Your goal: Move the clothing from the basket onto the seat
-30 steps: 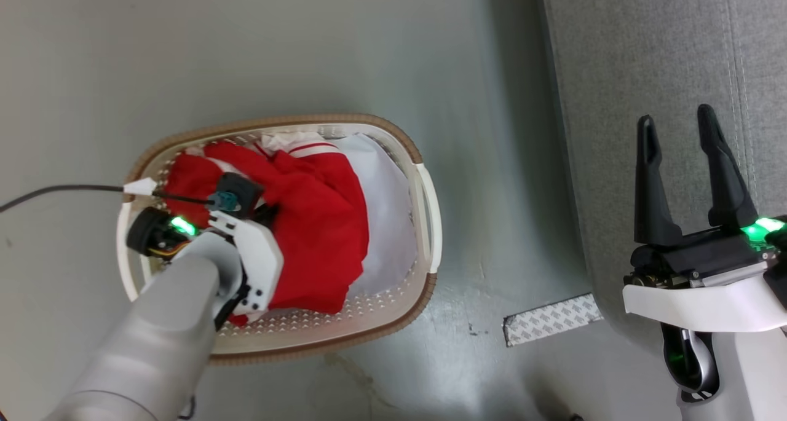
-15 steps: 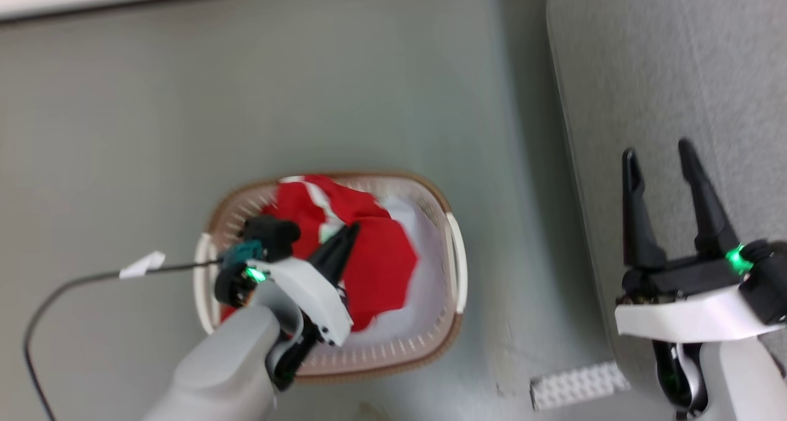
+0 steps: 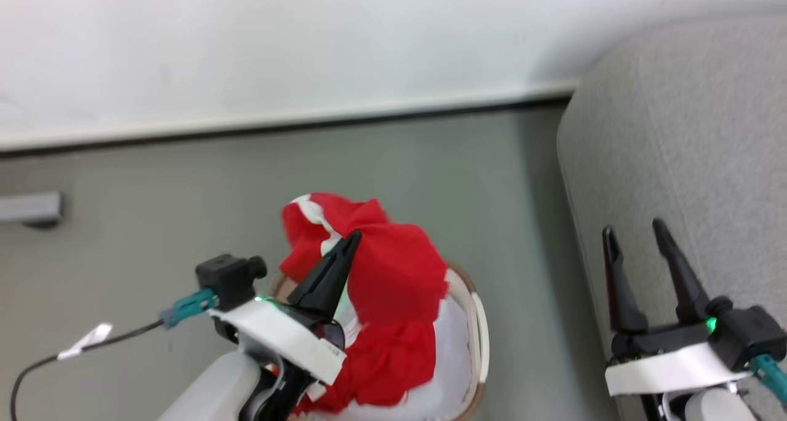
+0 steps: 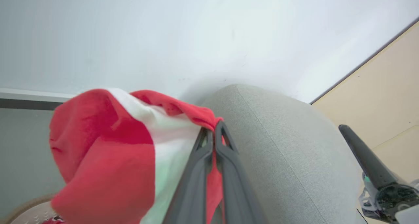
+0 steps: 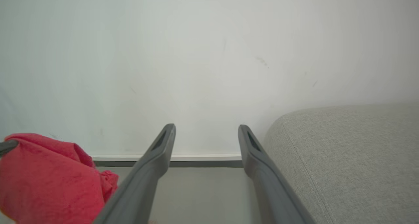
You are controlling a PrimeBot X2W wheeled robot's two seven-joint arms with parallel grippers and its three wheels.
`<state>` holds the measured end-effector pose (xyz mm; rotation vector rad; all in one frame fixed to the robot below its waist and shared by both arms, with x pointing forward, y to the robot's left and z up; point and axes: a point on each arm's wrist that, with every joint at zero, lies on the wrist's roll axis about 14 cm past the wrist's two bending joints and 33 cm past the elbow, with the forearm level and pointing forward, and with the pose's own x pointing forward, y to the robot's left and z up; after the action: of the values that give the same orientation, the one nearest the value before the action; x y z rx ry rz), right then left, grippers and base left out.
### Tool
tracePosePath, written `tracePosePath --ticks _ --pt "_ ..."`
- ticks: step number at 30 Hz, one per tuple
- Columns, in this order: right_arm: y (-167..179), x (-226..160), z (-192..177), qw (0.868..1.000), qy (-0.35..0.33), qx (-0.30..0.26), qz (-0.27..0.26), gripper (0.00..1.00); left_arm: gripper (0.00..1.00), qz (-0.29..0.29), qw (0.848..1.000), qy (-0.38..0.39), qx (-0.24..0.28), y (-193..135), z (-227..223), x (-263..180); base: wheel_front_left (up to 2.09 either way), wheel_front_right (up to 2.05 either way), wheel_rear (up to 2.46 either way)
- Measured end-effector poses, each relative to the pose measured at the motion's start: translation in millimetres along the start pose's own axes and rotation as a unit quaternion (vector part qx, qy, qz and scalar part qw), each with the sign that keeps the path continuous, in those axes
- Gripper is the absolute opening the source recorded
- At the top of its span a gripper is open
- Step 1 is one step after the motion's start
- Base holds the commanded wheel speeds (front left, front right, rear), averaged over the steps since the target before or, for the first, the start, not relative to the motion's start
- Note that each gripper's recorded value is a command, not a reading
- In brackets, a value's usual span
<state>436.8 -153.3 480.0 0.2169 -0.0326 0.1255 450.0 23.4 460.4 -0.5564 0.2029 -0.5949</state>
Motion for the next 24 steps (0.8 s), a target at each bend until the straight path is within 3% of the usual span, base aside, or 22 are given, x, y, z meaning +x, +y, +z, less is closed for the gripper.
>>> tracePosePath --ticks 10,17,24 --pt "24 -39 18 1.0 -0.012 0.003 0.022 1.0 0.0 -0.023 0.99 -0.138 0.024 -50 82 -40 0.0 0.0 0.0" --pt "38 -67 33 0.999 -0.032 0.0 0.037 1.0 0.0 -0.036 0.985 -0.162 0.038 -77 90 -74 0.0 0.0 0.0" --pt "65 -78 39 0.996 -0.042 -0.01 0.075 1.0 0.0 -0.041 0.984 -0.157 0.069 -83 90 -88 0.0 0.0 0.0"
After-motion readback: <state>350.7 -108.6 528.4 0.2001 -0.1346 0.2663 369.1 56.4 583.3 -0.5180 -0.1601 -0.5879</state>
